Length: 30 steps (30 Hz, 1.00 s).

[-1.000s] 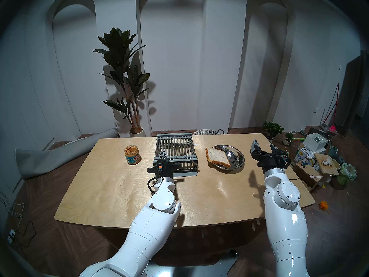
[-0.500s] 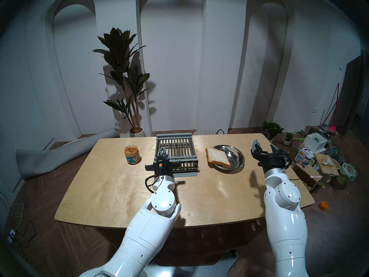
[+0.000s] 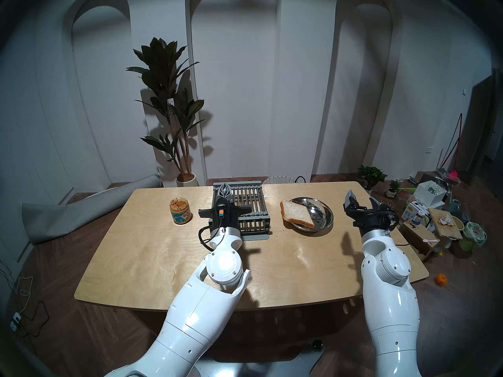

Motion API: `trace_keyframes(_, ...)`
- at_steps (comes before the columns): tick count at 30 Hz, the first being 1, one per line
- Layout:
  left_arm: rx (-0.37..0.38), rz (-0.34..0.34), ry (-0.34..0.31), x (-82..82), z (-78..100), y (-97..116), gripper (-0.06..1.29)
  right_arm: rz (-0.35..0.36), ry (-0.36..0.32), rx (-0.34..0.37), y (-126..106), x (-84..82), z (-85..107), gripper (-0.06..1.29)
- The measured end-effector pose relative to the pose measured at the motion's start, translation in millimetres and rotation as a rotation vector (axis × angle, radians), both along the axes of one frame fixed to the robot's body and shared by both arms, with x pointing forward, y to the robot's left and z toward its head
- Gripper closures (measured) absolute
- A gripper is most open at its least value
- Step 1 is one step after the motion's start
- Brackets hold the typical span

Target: Spread peanut butter over the slice of bread with the knife

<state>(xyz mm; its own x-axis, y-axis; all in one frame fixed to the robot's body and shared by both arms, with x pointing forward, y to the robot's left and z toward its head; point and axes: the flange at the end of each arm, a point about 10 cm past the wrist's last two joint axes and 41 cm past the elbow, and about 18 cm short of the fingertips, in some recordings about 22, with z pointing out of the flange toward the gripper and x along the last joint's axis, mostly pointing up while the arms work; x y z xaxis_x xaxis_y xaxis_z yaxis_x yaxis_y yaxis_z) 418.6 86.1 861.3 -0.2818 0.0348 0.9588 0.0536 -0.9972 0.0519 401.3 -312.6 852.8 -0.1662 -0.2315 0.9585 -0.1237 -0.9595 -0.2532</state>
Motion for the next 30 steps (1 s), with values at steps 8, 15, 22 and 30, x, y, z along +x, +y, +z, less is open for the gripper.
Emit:
trace_keyframes(8,0.127,-0.016,0.017,-6.2,21.5,8.1,1.26,0.029,0.005,-0.01,7.1,3.4,-1.8,0.0)
trace_keyframes(15,0.305,0.024,0.072,-11.4,29.0,40.3,1.26,0.062,0.011,-0.016,17.5,5.9,-4.8,0.0)
trace_keyframes(22,0.44,0.043,0.124,-16.6,41.5,67.1,1.26,0.094,0.016,-0.021,29.4,7.9,-7.3,0.0)
trace_keyframes(30,0.551,0.049,0.186,-19.5,60.0,93.6,1.26,0.119,0.02,-0.022,40.9,8.9,-9.8,0.0)
